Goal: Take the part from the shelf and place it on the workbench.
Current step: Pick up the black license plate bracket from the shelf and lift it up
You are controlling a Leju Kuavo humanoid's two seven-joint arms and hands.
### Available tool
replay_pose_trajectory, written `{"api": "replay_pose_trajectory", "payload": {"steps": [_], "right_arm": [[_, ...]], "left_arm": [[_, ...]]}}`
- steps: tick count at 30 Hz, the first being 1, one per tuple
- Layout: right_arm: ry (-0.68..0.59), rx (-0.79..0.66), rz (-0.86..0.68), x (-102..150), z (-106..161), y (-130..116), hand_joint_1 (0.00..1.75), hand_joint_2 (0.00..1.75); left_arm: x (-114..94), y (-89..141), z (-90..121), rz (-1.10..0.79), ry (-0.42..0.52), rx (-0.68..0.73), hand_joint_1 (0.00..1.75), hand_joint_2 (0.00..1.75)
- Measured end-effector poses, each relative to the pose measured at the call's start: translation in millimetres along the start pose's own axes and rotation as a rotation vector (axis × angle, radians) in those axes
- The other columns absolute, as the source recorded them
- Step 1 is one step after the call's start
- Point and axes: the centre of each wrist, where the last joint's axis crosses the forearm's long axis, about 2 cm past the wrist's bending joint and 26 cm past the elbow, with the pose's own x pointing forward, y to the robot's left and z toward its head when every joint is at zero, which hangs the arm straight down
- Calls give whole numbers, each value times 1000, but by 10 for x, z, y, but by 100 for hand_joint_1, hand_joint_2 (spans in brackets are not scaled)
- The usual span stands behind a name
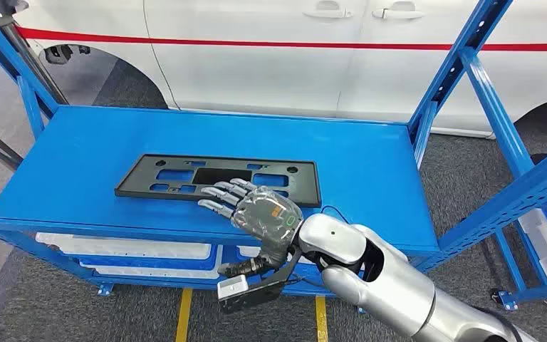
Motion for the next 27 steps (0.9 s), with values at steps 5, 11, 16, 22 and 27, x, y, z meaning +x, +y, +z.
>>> {"api": "replay_pose_trajectory", "payload": {"steps": [5,11,16,22,27], "right_arm": [[10,10,-16,6,1,48,0,175],[22,16,-42,69,-38,80,0,175],[21,19,-53,97,-56,101,0,175],[27,44,-82,126,-70,160,0,175],[30,72,-116,187,-80,295,0,175]], "left_arm": [[-2,0,0,0,1,0,0,0],[19,-11,-2,2,-9,13,0,0],[16,-10,-2,9,-10,13,0,0],[15,-9,-1,18,-17,14,0,0],[23,-5,-1,23,-22,17,0,0]]}}
